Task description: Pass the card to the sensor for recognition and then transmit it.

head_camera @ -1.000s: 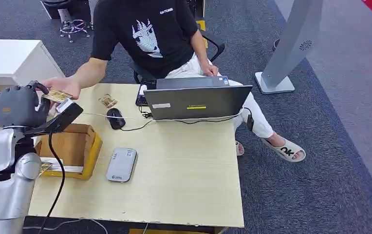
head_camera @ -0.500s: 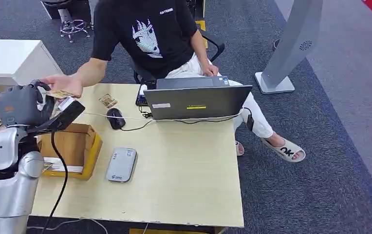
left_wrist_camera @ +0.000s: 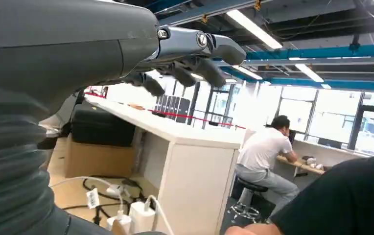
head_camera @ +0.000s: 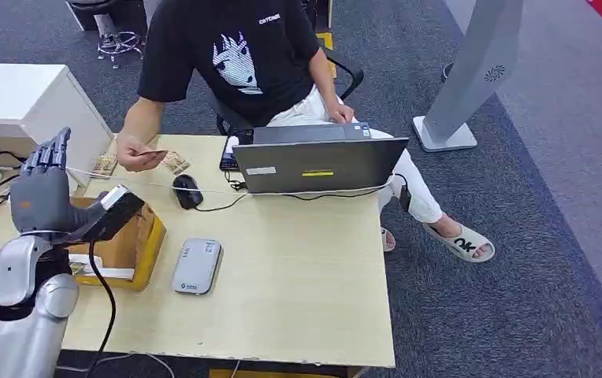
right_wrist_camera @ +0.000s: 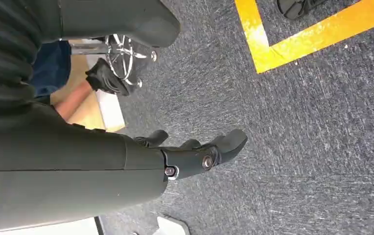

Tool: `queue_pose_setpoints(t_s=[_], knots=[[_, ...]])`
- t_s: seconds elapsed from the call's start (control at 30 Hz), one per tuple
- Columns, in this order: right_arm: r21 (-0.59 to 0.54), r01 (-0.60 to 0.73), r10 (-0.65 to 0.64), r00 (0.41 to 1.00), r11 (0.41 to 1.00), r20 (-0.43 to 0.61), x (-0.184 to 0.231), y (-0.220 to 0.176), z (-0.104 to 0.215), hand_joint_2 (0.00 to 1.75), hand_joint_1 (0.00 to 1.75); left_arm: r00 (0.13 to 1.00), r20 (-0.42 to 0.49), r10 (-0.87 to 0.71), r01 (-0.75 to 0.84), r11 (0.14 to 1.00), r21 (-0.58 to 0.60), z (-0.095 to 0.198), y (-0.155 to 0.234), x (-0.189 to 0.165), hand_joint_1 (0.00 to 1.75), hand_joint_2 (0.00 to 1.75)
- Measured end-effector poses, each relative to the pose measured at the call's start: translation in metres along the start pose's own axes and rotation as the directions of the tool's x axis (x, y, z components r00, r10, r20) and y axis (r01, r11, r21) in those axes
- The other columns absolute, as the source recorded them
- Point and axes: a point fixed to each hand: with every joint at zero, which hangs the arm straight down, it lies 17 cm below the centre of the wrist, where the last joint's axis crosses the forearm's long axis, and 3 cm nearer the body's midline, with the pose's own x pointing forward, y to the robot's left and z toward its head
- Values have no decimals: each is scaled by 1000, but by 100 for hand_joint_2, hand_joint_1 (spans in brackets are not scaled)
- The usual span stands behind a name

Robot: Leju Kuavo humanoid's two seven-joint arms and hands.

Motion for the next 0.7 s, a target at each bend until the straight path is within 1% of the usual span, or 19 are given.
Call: queue_pose_setpoints(t_s=[0.13,0.33,0.6,0.63,0.7], knots=[[0,8,-8,1000,1000,-4,-1,0,0,175,0,1000,0,12,-12,1000,-10,16,-2,-1,0,175],[-4,30,-30,1000,1000,-1,-1,-2,-1,175,0,999,28,32,-33,999,33,42,12,0,0,175],[-7,40,-40,999,999,-5,-2,-3,-1,175,0,999,27,32,-33,998,44,54,20,-2,0,175],[-9,43,-43,999,999,-6,-2,-3,-1,175,0,999,31,34,-36,998,52,57,22,-2,0,175],[-17,56,-56,998,998,-16,-4,-5,-1,175,0,998,54,37,-42,994,96,73,34,1,0,175]])
